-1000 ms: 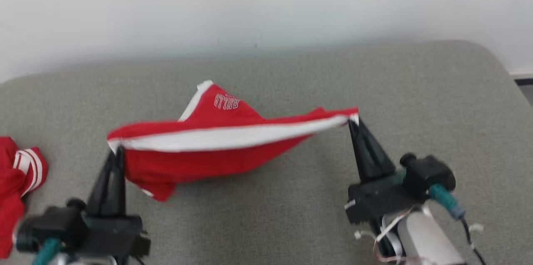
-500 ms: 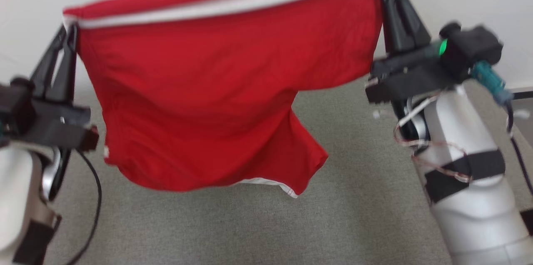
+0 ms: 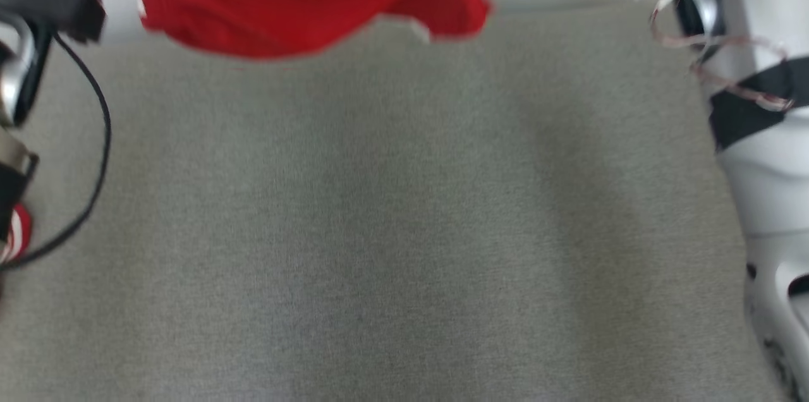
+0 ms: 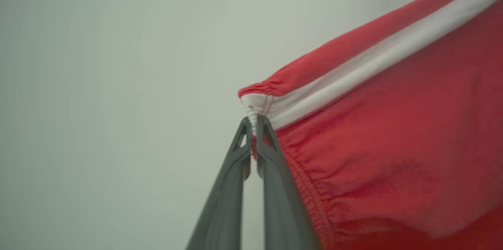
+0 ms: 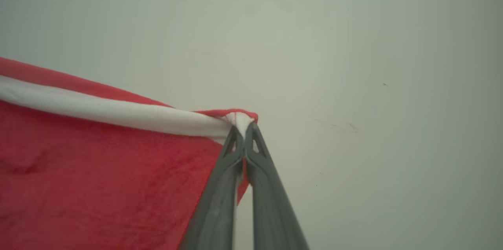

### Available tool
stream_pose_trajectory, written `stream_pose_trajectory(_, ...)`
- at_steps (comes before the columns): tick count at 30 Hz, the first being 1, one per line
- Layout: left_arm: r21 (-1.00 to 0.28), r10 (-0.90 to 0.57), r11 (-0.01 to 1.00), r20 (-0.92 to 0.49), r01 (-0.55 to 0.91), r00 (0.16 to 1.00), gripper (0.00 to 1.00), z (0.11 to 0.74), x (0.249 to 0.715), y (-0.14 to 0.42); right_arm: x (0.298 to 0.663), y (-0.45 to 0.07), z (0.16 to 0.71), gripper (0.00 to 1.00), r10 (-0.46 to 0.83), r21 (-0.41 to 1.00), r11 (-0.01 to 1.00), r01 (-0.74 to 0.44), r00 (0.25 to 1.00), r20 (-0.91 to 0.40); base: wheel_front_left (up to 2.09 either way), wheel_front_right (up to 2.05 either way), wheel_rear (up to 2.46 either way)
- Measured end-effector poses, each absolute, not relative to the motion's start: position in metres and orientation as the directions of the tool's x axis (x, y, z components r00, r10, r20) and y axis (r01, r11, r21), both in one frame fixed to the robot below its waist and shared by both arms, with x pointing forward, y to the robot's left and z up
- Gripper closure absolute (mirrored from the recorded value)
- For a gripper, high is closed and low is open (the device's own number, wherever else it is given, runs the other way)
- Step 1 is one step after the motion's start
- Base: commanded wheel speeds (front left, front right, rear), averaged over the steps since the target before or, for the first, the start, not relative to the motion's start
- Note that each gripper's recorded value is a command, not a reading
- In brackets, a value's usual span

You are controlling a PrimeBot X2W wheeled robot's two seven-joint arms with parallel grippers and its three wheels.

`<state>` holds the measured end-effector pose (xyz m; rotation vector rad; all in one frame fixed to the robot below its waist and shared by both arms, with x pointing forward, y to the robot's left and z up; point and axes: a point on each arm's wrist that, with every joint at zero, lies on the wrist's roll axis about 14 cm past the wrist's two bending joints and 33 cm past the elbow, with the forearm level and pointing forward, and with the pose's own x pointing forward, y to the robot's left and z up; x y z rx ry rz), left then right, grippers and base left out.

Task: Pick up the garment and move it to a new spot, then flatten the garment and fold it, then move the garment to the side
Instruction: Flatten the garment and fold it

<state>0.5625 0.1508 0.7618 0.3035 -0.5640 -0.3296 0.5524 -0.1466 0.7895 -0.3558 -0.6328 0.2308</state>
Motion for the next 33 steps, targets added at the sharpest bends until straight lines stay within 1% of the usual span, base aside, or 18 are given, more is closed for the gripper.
stream_pose_trajectory(4,0.361,-0.379,0.906,0.459,0.221,0.804,1.0,0.754,0.596,0.148,0.589,-0.148,0.784,1.0,0.313,-0.427,0.901,-0.077,0.798,0.515,0.0,0.0,0.0)
stream_pose_trajectory(12,0.374,-0.367,0.902,0.404,0.215,0.838,1.0,0.714,0.661,0.149,0.655,-0.151,0.76,1.0,0.286,-0.425,0.904,-0.055,0.815,0.503,0.0,0.0,0.0)
stream_pose_trajectory(14,0.372,-0.368,0.904,0.424,0.211,0.828,1.0,0.715,0.672,0.145,0.667,-0.154,0.756,1.0,0.273,-0.412,0.91,-0.043,0.81,0.519,0.0,0.0,0.0)
stream_pose_trajectory(17,0.373,-0.361,0.91,0.495,0.183,0.79,1.0,0.729,0.679,0.143,0.681,-0.151,0.748,1.0,0.272,-0.409,0.912,-0.034,0.797,0.54,0.0,0.0,0.0)
stream_pose_trajectory(20,0.372,-0.376,0.907,0.511,0.195,0.773,1.0,0.714,0.683,0.138,0.693,-0.145,0.724,1.0,0.279,-0.403,0.914,-0.05,0.798,0.534,0.0,0.0,0.0)
stream_pose_trajectory(22,0.358,-0.373,0.909,0.475,0.212,0.797,1.0,0.684,0.688,0.139,0.699,-0.147,0.704,1.0,0.273,-0.388,0.92,-0.059,0.808,0.523,0.0,0.0,0.0)
stream_pose_trajectory(26,0.293,-0.348,0.924,0.379,0.245,0.857,1.0,0.618,0.689,0.148,0.705,-0.142,0.649,1.0,0.281,-0.341,0.932,-0.124,0.842,0.461,0.0,0.0,0.0)
stream_pose_trajectory(29,0.215,-0.303,0.947,0.33,0.241,0.894,1.0,0.585,0.678,0.159,0.693,-0.134,0.619,1.0,0.3,-0.294,0.938,-0.183,0.854,0.426,0.0,0.0,0.0)
stream_pose_trajectory(31,0.158,-0.272,0.96,0.3,0.233,0.914,1.0,0.565,0.665,0.164,0.681,-0.131,0.595,1.0,0.322,-0.286,0.932,-0.221,0.868,0.379,0.0,0.0,0.0)
stream_pose_trajectory(33,0.106,-0.25,0.967,0.261,0.23,0.933,1.0,0.544,0.649,0.166,0.665,-0.133,0.572,1.0,0.321,-0.249,0.937,-0.245,0.885,0.336,0.0,0.0,0.0)
